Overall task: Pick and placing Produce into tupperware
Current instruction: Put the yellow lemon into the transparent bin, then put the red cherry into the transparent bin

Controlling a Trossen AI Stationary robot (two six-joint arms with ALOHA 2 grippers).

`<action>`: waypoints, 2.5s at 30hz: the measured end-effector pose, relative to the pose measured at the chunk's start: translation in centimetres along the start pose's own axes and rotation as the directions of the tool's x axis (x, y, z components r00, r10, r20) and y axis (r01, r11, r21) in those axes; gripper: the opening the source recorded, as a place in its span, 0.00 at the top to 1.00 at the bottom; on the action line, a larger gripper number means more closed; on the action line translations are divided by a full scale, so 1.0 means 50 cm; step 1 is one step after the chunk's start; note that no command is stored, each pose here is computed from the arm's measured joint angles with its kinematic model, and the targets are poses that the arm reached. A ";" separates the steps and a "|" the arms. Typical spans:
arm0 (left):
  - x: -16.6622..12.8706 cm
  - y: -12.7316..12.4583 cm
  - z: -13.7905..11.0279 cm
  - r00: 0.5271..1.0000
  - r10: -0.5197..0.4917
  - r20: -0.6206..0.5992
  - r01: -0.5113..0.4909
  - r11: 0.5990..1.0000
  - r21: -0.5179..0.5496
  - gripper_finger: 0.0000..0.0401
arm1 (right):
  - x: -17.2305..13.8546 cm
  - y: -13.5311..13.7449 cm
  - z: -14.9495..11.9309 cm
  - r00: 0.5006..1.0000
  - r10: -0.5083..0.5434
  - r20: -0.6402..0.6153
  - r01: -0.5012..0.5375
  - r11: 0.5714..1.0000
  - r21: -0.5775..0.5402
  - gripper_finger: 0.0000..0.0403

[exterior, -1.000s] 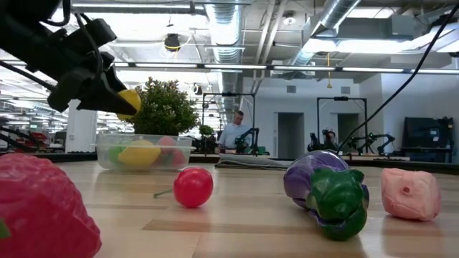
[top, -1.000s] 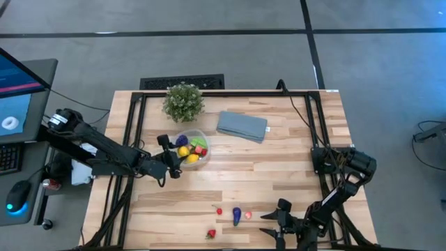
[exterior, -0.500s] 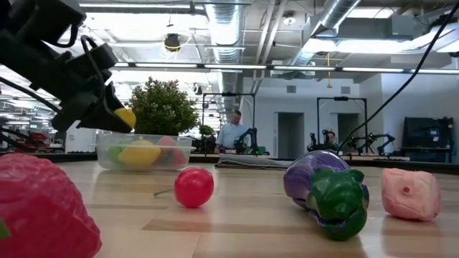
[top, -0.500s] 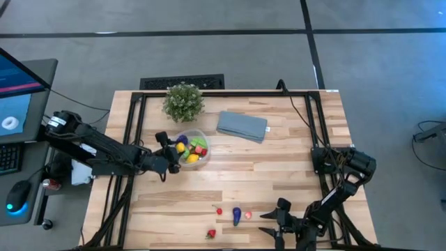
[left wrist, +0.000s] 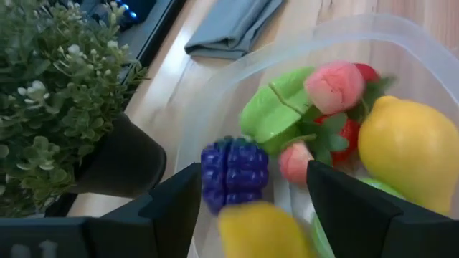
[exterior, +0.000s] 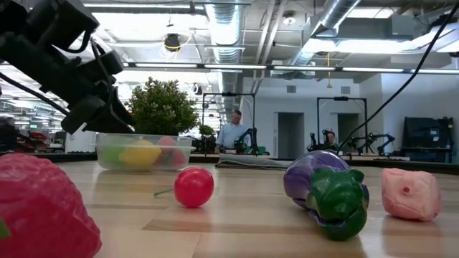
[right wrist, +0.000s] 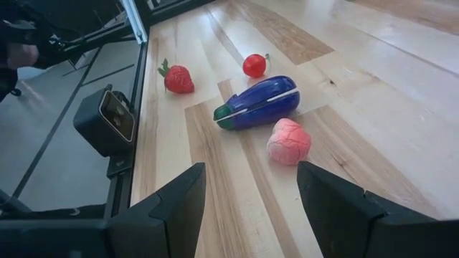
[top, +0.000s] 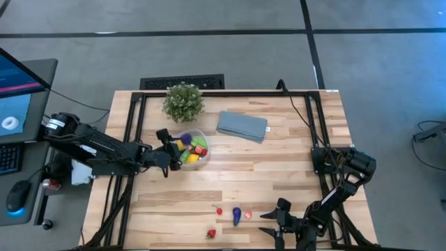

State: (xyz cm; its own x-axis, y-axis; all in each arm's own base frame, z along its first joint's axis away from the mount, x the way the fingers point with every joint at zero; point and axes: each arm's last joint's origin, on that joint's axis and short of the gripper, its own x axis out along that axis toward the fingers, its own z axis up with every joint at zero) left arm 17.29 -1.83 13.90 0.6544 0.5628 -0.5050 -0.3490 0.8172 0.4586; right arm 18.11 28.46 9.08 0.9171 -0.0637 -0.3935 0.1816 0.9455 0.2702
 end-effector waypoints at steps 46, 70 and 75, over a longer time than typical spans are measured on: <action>-0.074 -0.268 0.110 0.703 -0.606 0.371 0.551 0.795 0.254 0.38 | 0.024 -0.010 0.011 0.999 -0.012 -0.034 0.013 1.000 0.013 0.39; 0.001 -0.319 0.187 0.606 -0.765 0.216 0.689 0.641 0.338 0.40 | 0.016 -0.005 0.007 0.999 0.007 -0.034 -0.006 1.000 0.017 0.39; -0.001 -0.320 0.195 0.591 -0.775 0.226 0.693 0.630 0.349 0.44 | 0.016 -0.005 0.007 0.999 0.006 -0.034 -0.006 1.000 0.016 0.39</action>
State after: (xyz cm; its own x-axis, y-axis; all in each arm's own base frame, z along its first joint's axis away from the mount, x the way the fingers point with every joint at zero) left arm 29.40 -16.13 13.70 0.8084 -0.3285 -0.4885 0.4678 0.8622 0.1943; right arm 18.93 28.07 9.03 0.9055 -0.0466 -0.4218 0.1817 0.9408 0.2863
